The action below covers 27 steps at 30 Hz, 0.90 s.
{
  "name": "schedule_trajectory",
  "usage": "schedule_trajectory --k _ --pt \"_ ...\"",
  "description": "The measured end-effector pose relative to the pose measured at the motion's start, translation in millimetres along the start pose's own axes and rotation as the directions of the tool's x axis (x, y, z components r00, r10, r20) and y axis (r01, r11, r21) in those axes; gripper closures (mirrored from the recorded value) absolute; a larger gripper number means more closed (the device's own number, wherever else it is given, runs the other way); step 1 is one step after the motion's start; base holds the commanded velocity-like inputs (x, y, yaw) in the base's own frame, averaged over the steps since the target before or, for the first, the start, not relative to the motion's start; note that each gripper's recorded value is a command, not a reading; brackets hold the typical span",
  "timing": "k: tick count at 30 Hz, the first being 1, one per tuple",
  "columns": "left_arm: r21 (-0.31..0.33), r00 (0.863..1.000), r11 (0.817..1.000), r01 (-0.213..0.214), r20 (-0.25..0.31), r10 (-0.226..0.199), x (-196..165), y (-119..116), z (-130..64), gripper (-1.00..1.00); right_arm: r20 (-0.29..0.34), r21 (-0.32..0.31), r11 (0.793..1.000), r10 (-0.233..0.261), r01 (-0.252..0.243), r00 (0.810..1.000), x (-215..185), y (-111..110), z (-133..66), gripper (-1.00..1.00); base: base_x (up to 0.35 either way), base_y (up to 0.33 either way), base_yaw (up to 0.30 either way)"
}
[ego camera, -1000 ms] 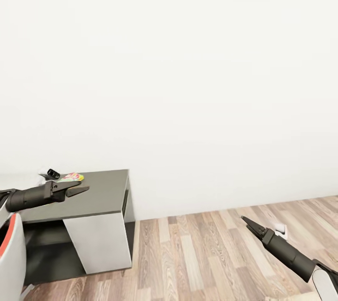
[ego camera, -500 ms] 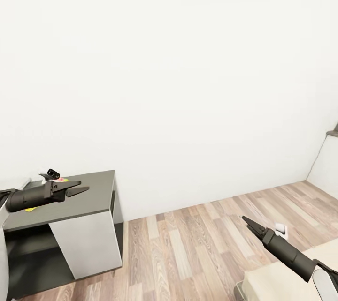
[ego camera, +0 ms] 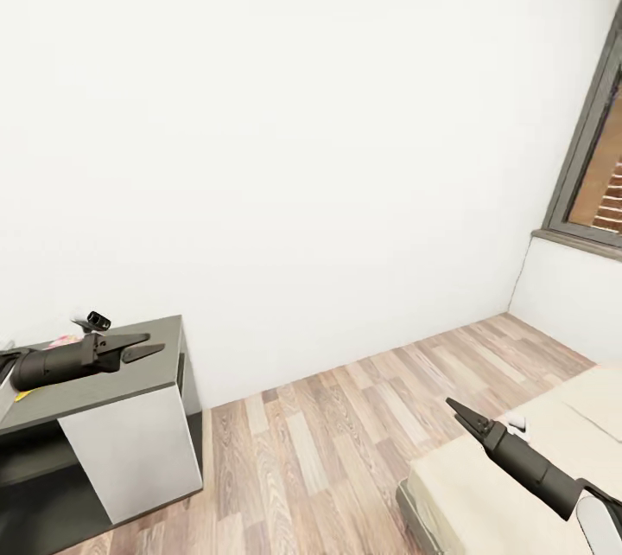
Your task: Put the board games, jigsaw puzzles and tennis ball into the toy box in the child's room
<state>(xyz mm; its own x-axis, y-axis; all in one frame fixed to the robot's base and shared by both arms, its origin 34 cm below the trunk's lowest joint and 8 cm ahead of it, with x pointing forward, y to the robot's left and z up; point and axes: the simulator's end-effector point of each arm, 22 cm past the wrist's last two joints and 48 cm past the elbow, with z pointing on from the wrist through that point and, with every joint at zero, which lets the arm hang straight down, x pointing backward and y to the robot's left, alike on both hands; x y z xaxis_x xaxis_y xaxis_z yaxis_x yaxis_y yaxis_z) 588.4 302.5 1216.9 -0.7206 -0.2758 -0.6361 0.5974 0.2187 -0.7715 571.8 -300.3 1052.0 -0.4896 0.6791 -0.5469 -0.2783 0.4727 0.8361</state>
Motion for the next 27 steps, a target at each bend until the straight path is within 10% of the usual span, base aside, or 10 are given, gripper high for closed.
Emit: schedule_trajectory --k 27 --pt "0.005 1.0 1.0 -0.014 -0.001 0.014 -0.9 -7.7 -0.1 -1.0 0.007 -0.006 1.0 -0.002 0.002 1.0 -2.9 4.0 -2.4 -1.0 -0.163 0.0 -0.178"
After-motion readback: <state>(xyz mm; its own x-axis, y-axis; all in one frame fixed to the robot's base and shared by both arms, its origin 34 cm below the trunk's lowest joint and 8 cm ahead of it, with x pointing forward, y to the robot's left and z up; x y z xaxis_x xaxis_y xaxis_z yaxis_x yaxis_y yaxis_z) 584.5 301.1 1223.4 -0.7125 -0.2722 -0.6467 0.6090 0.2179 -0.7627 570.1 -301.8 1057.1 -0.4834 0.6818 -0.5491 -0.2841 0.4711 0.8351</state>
